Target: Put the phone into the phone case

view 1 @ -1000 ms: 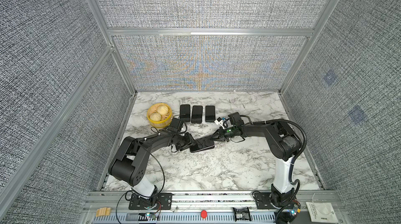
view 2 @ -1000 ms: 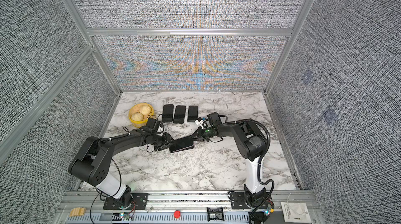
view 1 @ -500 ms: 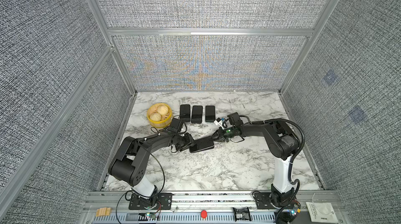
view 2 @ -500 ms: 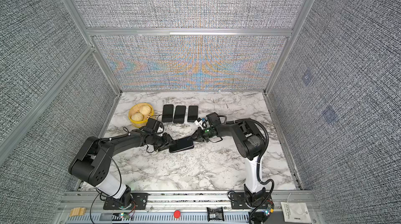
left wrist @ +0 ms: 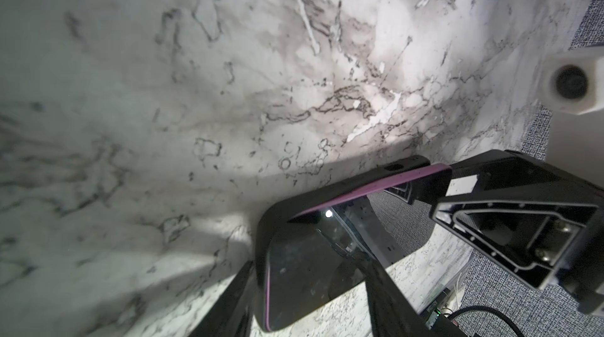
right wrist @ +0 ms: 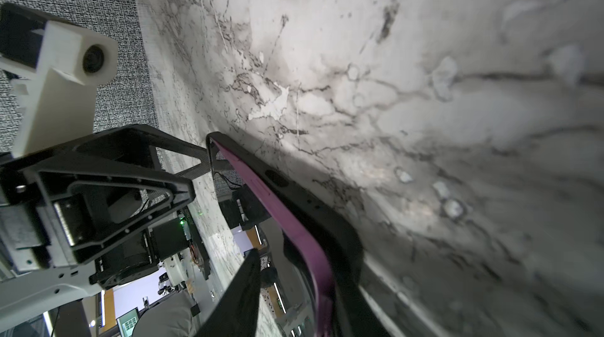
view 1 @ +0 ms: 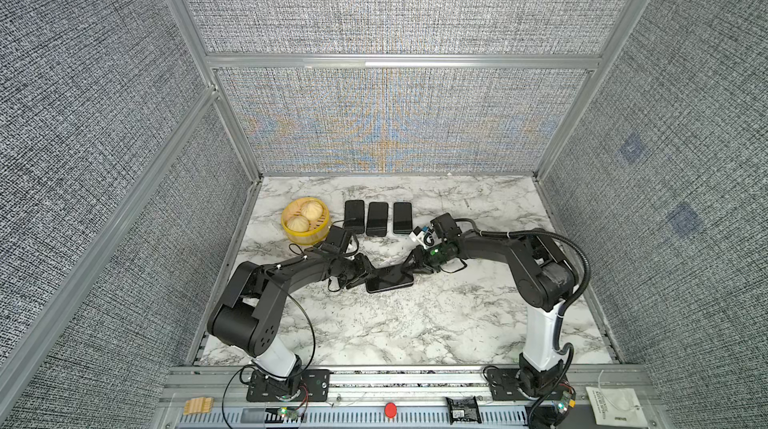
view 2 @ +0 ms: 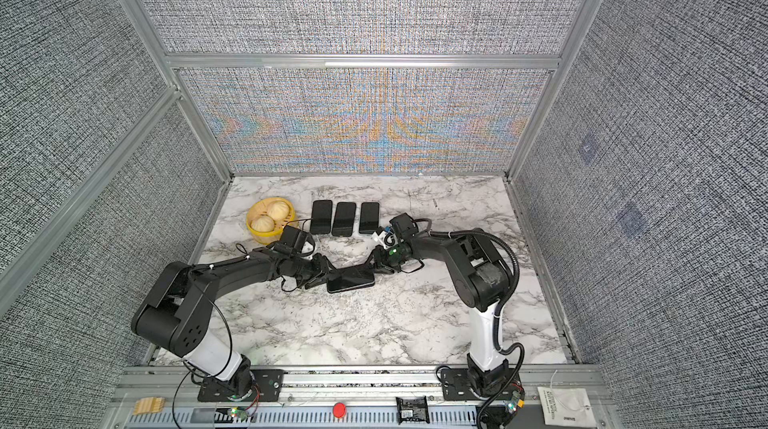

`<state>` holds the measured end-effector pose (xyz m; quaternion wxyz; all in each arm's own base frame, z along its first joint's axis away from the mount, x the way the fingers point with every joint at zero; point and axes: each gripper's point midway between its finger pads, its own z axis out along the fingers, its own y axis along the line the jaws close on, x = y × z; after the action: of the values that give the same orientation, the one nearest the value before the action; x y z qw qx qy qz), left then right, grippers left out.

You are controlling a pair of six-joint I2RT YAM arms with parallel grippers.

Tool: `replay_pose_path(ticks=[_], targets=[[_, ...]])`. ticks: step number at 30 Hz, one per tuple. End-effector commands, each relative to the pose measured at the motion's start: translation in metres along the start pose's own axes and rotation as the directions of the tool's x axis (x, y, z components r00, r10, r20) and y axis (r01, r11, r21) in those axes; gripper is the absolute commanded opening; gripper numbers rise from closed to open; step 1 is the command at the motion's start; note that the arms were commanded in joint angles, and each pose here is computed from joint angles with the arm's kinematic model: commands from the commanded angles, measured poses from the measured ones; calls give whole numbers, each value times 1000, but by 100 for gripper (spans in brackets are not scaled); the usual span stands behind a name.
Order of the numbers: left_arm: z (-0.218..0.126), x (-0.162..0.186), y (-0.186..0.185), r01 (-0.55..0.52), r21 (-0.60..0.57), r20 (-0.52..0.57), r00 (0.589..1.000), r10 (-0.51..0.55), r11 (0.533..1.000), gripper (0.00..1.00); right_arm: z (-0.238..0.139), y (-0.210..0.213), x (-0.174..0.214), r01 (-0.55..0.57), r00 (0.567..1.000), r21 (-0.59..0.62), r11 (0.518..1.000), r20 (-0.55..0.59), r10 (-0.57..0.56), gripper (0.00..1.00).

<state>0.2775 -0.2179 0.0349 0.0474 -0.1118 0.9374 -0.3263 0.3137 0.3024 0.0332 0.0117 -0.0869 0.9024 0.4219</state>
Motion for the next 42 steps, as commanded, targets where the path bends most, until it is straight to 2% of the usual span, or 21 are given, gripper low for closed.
replay_pose_path(ticks=[1,8,18,28,32,38,42], targets=[[-1,-2,-7,-17,27,7,1000,17,999,55,-3,-5,8,5,1000,78,997,-29,-3,38],[-1,-3,-7,-18,26,10,1000,18,999,55,-11,0,12,66,997,192,979,-56,-56,40],[-1,-1,-5,-16,28,10,1000,16,999,55,-18,0,16,148,988,337,930,-89,-125,42],[-3,3,-1,-14,24,13,1000,14,1000,55,-25,3,17,171,985,368,914,-86,-149,44],[-1,12,1,-16,48,-9,1000,16,999,55,-33,2,22,176,984,397,901,-64,-164,41],[-1,21,5,-14,55,-26,1000,15,998,55,-33,-2,32,185,982,430,884,-56,-178,31],[1,22,8,-13,41,-34,999,14,999,50,-27,-4,36,183,983,431,883,-56,-176,27]])
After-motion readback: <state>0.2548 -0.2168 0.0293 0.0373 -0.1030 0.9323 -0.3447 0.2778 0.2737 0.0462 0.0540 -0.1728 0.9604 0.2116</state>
